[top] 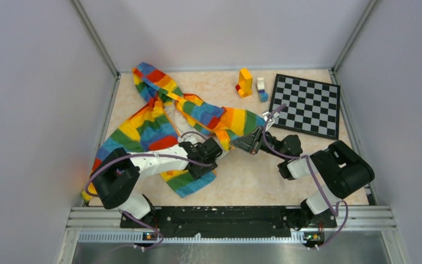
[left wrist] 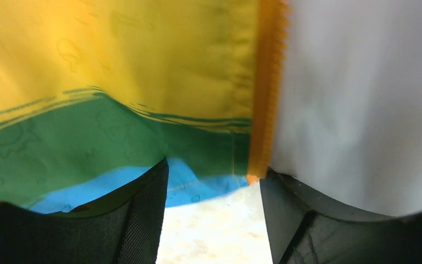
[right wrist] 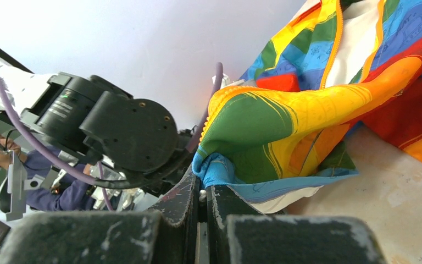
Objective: Zip up the jacket
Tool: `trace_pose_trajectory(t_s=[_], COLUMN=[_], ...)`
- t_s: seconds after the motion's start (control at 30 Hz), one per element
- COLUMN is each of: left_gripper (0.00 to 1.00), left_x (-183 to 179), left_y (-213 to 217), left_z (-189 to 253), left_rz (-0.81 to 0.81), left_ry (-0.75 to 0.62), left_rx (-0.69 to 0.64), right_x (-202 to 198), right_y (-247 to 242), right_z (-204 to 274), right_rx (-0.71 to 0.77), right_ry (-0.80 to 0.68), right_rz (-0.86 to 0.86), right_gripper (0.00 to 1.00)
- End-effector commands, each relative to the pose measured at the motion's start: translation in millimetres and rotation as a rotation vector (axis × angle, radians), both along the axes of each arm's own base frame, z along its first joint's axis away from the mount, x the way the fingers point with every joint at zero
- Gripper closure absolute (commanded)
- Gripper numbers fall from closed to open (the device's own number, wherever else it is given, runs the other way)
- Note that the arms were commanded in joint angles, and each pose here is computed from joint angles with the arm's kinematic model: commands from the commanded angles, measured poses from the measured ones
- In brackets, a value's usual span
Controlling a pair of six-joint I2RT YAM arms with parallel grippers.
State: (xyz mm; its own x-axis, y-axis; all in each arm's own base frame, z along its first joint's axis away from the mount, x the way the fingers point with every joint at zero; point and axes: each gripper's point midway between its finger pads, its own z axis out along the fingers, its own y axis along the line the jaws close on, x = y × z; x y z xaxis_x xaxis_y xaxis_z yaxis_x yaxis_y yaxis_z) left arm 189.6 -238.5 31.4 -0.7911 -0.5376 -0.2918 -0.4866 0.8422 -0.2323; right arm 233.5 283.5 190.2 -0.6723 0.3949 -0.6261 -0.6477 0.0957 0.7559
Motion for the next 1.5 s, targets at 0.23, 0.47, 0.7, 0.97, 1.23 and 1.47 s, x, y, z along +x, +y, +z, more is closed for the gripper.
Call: trace_pose_trajectory(t_s=[0.23, 0.47, 0.7, 0.97, 1.23, 1.47], left_gripper=[0.66, 0.92, 0.94, 1.0, 1.0, 1.0], left_x=[27.1, 27.7, 1.1, -13.8, -9.0, -16.5], left_y=[0.8, 3.0, -26.7, -6.8, 1.5, -7.1], left_z=[2.9, 38.0, 92.7, 137.1, 159.1, 169.1], left_rz=[-0.007, -0.256, -0.764, -0.95, -0.954, -0.988], left_ry=[-0.174, -0.324, -0.575, -0.87, -1.148, -1.218], left_rx=[-0.077, -0.08, -0.247, -0.224, -0.198, -0.264], right_x=[-0.5, 1.1, -8.6, -29.9, -55.5, -61.3], right_y=[-3.5, 5.2, 34.4, 44.0, 48.7, 54.7], right_z=[19.0, 6.4, -10.4, -17.5, 1.5, -2.3], right_rx=[0.047, 0.005, -0.1, -0.123, 0.002, 0.013], right_ry=[-0.112, -0.103, -0.139, -0.254, -0.292, -0.251], right_rz=[-0.013, 0.008, 0.093, 0.192, 0.294, 0.32], right_gripper=[1.0, 1.0, 1.0, 1.0, 1.0, 1.0])
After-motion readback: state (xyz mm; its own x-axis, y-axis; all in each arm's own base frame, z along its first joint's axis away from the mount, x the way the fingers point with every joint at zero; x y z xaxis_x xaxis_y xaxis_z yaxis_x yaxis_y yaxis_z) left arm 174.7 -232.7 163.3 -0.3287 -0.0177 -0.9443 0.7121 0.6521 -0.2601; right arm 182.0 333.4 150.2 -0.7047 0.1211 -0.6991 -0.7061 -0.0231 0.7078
